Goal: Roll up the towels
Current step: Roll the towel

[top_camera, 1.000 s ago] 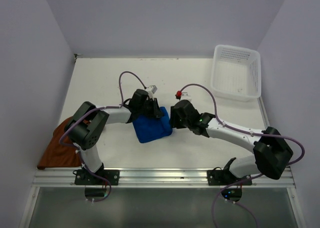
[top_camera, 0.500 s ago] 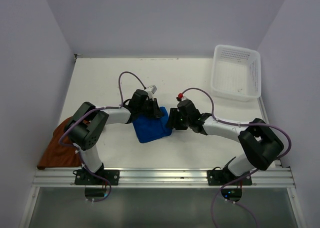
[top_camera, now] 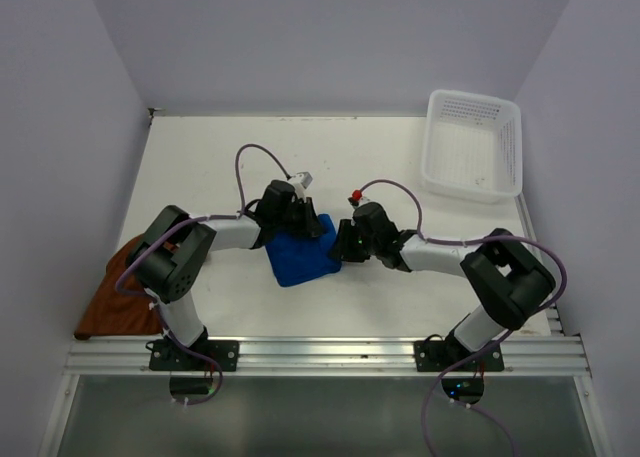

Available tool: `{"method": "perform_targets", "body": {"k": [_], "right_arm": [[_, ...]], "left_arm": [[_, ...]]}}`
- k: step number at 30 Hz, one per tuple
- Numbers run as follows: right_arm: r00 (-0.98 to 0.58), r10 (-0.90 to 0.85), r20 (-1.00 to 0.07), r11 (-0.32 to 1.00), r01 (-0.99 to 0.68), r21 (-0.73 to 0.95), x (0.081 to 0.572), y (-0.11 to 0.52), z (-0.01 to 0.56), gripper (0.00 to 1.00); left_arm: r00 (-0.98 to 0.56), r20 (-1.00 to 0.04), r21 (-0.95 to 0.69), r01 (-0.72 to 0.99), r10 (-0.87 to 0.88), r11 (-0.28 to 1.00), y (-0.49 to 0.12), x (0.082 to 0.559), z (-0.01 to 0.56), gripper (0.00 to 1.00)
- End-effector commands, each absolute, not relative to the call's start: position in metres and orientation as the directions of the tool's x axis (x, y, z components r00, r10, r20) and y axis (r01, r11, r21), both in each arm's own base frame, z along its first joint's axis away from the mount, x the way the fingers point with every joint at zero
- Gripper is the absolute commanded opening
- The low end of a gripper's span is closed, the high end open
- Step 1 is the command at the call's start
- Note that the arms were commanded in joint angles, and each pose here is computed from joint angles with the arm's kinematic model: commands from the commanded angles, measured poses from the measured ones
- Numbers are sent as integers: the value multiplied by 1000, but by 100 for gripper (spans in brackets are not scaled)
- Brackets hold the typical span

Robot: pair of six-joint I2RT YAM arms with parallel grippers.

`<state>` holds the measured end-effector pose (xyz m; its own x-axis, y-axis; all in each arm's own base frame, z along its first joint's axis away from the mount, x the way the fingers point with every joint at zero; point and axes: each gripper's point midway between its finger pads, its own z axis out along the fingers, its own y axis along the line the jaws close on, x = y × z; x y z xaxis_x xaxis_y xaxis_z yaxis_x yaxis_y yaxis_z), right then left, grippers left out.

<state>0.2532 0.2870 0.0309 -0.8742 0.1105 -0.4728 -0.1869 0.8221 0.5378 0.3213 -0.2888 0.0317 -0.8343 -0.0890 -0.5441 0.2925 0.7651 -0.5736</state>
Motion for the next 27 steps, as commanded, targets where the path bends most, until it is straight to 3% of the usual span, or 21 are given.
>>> {"method": "perform_targets", "body": {"k": [1, 13, 17, 27], "right_arm": [[-889, 86, -450, 851, -169, 497, 243, 272, 8, 29], [-859, -2, -512, 886, -238, 397, 231, 258, 6, 5], [-833, -24, -553, 915, -241, 323, 237, 258, 16, 0], [-786, -157, -598, 950, -285, 125, 237, 262, 30, 0]], "left_arm": [[-883, -463, -478, 181, -71, 859, -253, 307, -7, 16], [-851, -514, -480, 182, -107, 858, -246, 343, 28, 16], [-834, -541, -477, 195, -112, 857, -245, 348, 44, 17], [-834, -541, -463, 184, -112, 867, -236, 347, 41, 18]]}}
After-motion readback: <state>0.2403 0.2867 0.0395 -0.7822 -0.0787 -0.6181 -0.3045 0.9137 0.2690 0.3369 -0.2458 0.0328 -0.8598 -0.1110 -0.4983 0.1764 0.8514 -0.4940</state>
